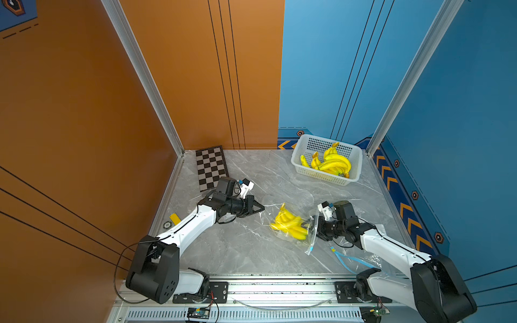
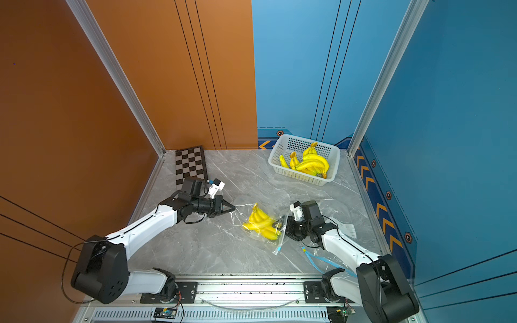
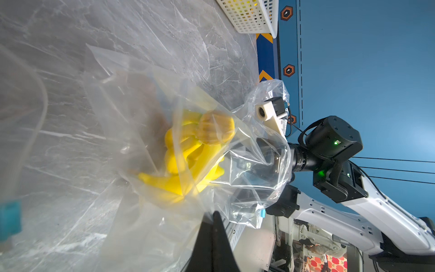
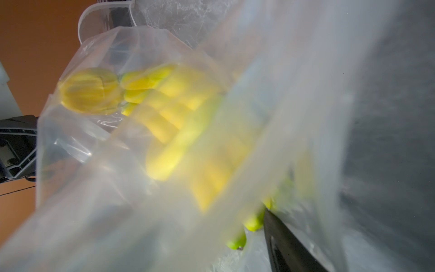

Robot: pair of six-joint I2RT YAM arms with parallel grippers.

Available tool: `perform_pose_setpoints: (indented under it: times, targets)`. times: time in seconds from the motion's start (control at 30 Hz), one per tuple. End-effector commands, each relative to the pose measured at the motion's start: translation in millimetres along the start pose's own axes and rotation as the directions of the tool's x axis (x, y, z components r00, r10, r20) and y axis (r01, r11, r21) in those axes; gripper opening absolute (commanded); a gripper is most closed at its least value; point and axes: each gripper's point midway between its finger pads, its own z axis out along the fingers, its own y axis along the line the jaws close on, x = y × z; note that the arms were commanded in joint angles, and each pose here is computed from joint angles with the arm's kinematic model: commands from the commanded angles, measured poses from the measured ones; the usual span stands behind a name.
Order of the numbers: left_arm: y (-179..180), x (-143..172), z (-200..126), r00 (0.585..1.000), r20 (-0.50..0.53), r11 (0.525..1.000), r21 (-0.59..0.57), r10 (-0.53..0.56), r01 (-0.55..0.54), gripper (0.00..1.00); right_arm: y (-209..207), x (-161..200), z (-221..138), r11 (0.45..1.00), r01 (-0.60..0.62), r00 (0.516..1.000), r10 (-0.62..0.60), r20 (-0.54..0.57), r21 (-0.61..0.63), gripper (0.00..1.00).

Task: Open the zip-top bag and take out the banana
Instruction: Pick up the banana from the zipper food storage bag.

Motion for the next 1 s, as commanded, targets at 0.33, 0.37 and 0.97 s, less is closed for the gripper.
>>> perform_pose_setpoints:
  times: [0.33, 0.37, 0.97]
  targets:
    - [27.3, 9.2, 3.7, 1.0, -0.029, 1.0, -0.026, -0.001, 0.0, 0.0, 25.5, -28.5, -28.1, 0.99, 0.092, 0.991, -0.102, 0.092, 0.105, 0.92]
    - [27.6, 8.2, 3.8, 1.0, -0.029, 1.0, -0.026, -0.002, 0.001, 0.0, 22.5, -27.5, -28.6, 0.99, 0.086, 0.991, -0.097, 0.088, 0.113, 0.93]
    - [34.9, 7.6, 13.4, 0.998, -0.067, 0.998, -0.058, 0.016, -0.02, 0.0, -28.7, -3.5, -5.9, 0.971, -0.011, 1.0, 0.014, -0.011, 0.239, 0.89]
